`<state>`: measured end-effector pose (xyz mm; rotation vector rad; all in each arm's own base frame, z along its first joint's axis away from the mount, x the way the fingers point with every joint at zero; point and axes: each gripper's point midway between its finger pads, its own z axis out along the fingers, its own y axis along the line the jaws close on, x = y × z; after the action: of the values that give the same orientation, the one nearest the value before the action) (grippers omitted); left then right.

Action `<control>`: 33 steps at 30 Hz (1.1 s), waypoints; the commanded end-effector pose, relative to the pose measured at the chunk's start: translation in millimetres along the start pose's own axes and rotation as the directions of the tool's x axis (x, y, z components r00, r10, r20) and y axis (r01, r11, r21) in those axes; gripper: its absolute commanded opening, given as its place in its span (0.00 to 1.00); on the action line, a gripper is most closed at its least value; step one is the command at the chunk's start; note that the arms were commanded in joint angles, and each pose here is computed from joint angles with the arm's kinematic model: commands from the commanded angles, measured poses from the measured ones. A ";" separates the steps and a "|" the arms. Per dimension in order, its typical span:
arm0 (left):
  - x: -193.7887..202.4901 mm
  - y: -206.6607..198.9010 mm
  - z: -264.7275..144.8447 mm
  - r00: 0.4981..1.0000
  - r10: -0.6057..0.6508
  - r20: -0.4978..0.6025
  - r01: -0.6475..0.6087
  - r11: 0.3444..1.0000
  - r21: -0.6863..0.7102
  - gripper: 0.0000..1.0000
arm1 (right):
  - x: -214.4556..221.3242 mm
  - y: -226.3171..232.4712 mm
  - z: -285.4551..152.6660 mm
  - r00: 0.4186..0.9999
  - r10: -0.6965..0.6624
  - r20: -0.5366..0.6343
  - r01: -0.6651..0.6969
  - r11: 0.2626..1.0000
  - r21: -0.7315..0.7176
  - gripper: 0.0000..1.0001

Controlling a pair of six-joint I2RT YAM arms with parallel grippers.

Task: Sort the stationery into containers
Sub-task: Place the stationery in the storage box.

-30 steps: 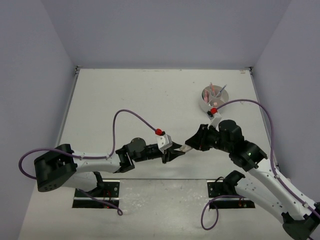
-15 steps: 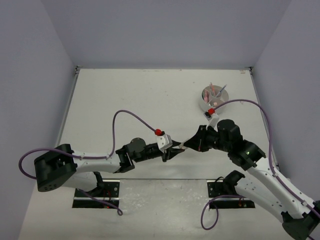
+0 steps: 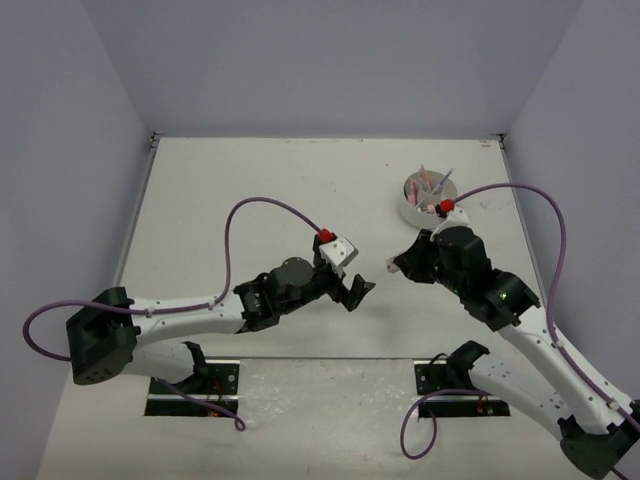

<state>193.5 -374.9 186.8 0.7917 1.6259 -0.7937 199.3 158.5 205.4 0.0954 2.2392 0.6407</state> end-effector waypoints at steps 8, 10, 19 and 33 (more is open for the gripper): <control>7.4 39.8 -75.1 0.972 -0.198 -0.122 0.161 0.952 -0.261 1.00 | -118.2 -105.7 -8.0 0.962 -0.002 0.275 -0.139 0.860 0.492 0.00; -0.3 33.6 -88.5 0.969 -0.221 -0.114 0.191 0.956 -0.225 1.00 | -141.7 -115.9 -12.2 0.952 -0.017 0.306 -0.151 0.843 0.515 0.00; -13.5 35.1 -139.7 0.961 -0.240 -0.141 0.206 0.953 -0.220 1.00 | -215.3 -166.1 32.8 0.922 0.001 0.387 -0.212 0.838 0.503 0.00; -32.8 11.1 -167.7 0.972 -0.221 -0.081 0.219 0.975 -0.033 1.00 | -224.2 -208.6 135.3 0.971 0.006 0.241 -0.113 0.893 0.435 0.00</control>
<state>127.3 -228.9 234.7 0.5884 1.8632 -0.8486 447.8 -32.2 165.2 0.5455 2.1795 0.0695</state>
